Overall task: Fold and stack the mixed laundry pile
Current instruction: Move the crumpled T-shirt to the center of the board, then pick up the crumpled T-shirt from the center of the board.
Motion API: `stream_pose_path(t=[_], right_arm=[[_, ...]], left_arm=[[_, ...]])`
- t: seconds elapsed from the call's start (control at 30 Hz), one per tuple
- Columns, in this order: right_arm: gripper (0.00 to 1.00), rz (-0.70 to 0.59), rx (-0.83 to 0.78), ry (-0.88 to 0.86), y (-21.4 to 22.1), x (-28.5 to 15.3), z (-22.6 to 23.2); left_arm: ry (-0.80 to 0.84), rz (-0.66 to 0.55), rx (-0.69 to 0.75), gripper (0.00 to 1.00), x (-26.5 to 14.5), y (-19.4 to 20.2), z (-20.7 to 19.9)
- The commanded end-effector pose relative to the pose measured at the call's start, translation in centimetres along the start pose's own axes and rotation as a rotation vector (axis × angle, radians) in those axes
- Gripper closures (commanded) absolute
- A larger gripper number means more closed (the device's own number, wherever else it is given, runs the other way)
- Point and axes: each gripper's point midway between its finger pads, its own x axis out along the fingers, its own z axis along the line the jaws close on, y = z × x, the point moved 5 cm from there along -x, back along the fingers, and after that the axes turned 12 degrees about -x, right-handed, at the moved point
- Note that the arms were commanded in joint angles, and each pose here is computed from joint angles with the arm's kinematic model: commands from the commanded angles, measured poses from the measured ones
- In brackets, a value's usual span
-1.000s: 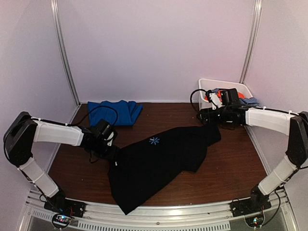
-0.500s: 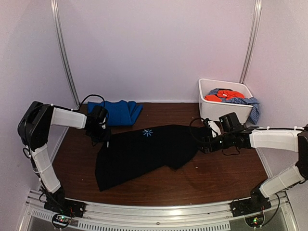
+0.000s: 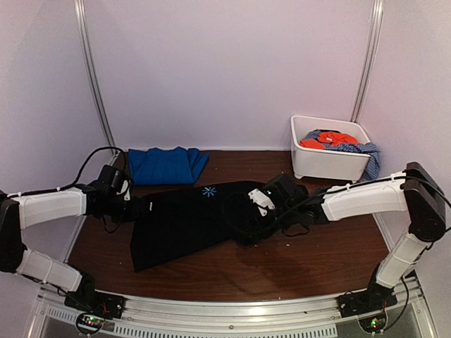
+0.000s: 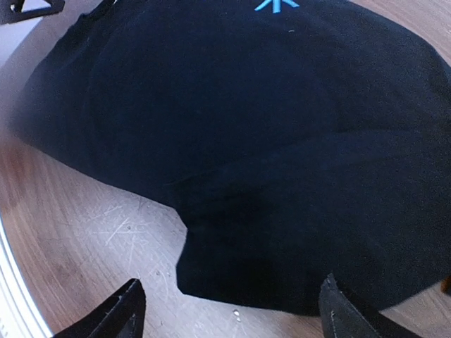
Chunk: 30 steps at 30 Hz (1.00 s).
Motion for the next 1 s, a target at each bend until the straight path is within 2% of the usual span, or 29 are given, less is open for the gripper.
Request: stream_pose_path(t=[0.0, 0.17, 0.27, 0.3, 0.33, 0.37, 0.5, 0.63, 0.73, 0.87, 0.93, 0.97], right_arm=[[0.12, 0.081, -0.077, 0.101, -0.2, 2.8, 1.6], [0.14, 0.211, -0.138, 0.256, 0.4, 5.6, 1.3], [0.2, 0.282, -0.174, 0.313, 1.6, 6.6, 1.0], [0.27, 0.294, -0.179, 0.326, 1.9, 6.7, 1.0], [0.38, 0.306, -0.179, 0.347, 2.2, 6.7, 0.8], [0.54, 0.318, -0.179, 0.375, 2.4, 6.5, 0.5], [0.99, 0.279, -0.181, 0.463, 0.7, 4.0, -0.3], [1.0, 0.108, -0.151, 0.446, -3.9, -0.7, 0.2], [1.0, -0.005, -0.127, 0.448, -6.4, -4.3, 0.1], [1.0, -0.104, -0.078, 0.475, -8.0, -8.2, -1.5], [1.0, -0.157, -0.043, 0.501, -8.6, -10.5, -2.7], [1.0, -0.195, -0.022, 0.507, -8.9, -11.8, -3.2]], left_arm=[[0.029, 0.05, -0.068, 0.24, -1.5, 2.8, 1.0], [-0.007, 0.107, -0.099, 0.22, -2.1, 6.0, 1.6], [-0.037, 0.164, -0.123, 0.22, -1.7, 8.7, 1.8], [-0.051, 0.177, -0.131, 0.22, -1.6, 9.6, 1.9], [-0.066, 0.189, -0.142, 0.23, -1.6, 10.5, 2.0], [-0.073, 0.203, -0.152, 0.24, -1.6, 11.4, 2.1], [-0.119, 0.207, -0.197, 0.3, -1.6, 13.4, 3.1], [-0.129, 0.178, -0.183, 0.36, -1.8, 13.4, 3.3], [-0.136, 0.154, -0.178, 0.49, -1.4, 13.0, 3.1], [-0.1, 0.117, -0.166, 0.8, -1.9, 11.9, 2.0], [-0.075, 0.052, -0.153, 0.97, -3.0, 10.4, 1.2], [-0.064, 0.017, -0.14, 1.0, -3.8, 9.6, 0.8]])
